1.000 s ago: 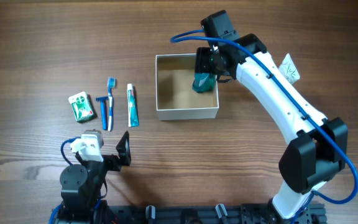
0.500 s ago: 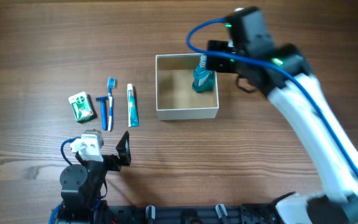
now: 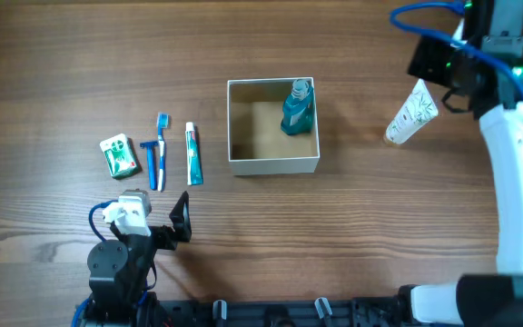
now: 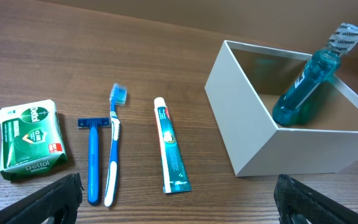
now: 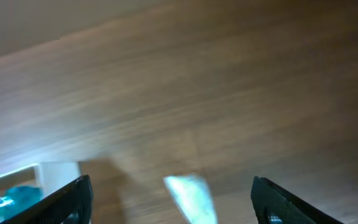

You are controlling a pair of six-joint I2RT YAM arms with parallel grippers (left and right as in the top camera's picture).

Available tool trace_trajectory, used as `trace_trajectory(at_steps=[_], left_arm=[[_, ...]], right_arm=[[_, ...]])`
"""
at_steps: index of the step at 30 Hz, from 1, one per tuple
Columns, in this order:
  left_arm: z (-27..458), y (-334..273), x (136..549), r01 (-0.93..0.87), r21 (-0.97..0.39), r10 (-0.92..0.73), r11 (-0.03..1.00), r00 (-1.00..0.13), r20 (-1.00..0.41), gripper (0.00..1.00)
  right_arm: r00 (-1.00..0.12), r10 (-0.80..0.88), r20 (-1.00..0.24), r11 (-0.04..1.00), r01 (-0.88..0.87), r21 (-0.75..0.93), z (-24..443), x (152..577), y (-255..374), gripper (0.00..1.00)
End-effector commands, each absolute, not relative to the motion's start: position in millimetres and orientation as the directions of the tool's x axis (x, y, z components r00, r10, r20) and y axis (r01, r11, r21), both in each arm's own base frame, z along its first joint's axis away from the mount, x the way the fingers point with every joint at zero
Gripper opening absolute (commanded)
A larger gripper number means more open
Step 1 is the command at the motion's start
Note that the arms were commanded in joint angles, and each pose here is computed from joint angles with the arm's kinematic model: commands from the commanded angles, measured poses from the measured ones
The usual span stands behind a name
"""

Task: Pack container
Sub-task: 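Move the right gripper to the white lotion tube and grasp it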

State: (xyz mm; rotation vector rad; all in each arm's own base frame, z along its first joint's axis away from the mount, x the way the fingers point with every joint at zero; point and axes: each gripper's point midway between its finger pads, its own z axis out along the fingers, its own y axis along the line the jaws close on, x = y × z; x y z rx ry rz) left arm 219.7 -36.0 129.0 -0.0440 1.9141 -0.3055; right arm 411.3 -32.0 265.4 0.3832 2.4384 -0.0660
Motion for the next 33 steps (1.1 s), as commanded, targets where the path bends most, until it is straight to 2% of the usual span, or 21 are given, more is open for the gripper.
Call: trace_trajectory(at_steps=[1, 7, 13, 14, 16, 17, 25, 27, 28, 30, 33], left_arm=[[125.3, -42.2, 218.4, 0.153, -0.231, -0.162, 0.961, -0.366, -0.916, 1.0], [125.3, -42.2, 218.4, 0.153, -0.231, -0.162, 0.961, -0.366, -0.916, 1.0], [125.3, -42.2, 218.4, 0.153, -0.231, -0.162, 0.961, -0.366, -0.916, 1.0], [125.3, -42.2, 218.4, 0.153, -0.231, -0.162, 0.961, -0.366, -0.916, 1.0], [125.3, -42.1, 218.4, 0.153, -0.231, -0.162, 0.961, -0.366, -0.916, 1.0], [125.3, -42.1, 218.4, 0.153, -0.231, -0.162, 0.961, -0.366, -0.916, 1.0], [125.3, -42.2, 218.4, 0.153, -0.231, -0.162, 0.961, -0.366, -0.916, 1.0], [125.3, -42.2, 218.4, 0.153, -0.231, -0.162, 0.961, -0.366, -0.916, 1.0], [125.3, -42.2, 218.4, 0.153, -0.231, -0.162, 0.961, -0.366, -0.916, 1.0], [125.3, -42.1, 218.4, 0.153, -0.231, -0.162, 0.961, -0.366, -0.916, 1.0], [125.3, -42.2, 218.4, 0.153, -0.231, -0.162, 0.961, -0.366, -0.916, 1.0]], right_arm=[[-0.824, 0.237, -0.515, 0.971, 0.216, 0.102, 233.1, 411.7, -25.8, 0.79], [-0.901, 0.216, -0.376, 0.976, 0.201, 0.078, 197.2, 398.5, -22.5, 0.77], [-0.933, 0.195, -0.304, 0.981, 0.187, 0.056, 185.9, 384.7, -22.4, 0.64], [-0.933, 0.194, -0.303, 0.981, 0.186, 0.056, 185.8, 384.5, -22.3, 0.6], [-0.933, 0.195, -0.302, 0.981, 0.187, 0.057, 185.7, 384.4, -22.1, 0.42], [-0.934, 0.194, -0.299, 0.981, 0.186, 0.056, 184.6, 383.8, -22.1, 0.4], [-0.949, 0.197, -0.247, 0.98, 0.191, 0.049, 149.9, 374.7, -21.7, 0.41], [-0.942, 0.228, -0.245, 0.973, 0.227, 0.034, 143.8, 373.7, -25.7, 0.38], [-0.936, 0.249, -0.247, 0.968, 0.251, 0.024, 142.4, 373.5, -28.4, 0.31], [-0.933, 0.25, -0.261, 0.967, 0.253, 0.021, 143.2, 376.5, -29.7, 0.04], [-0.918, 0.258, -0.3, 0.965, 0.26, 0.033, 150.6, 382.9, -29.6, 0.04]])
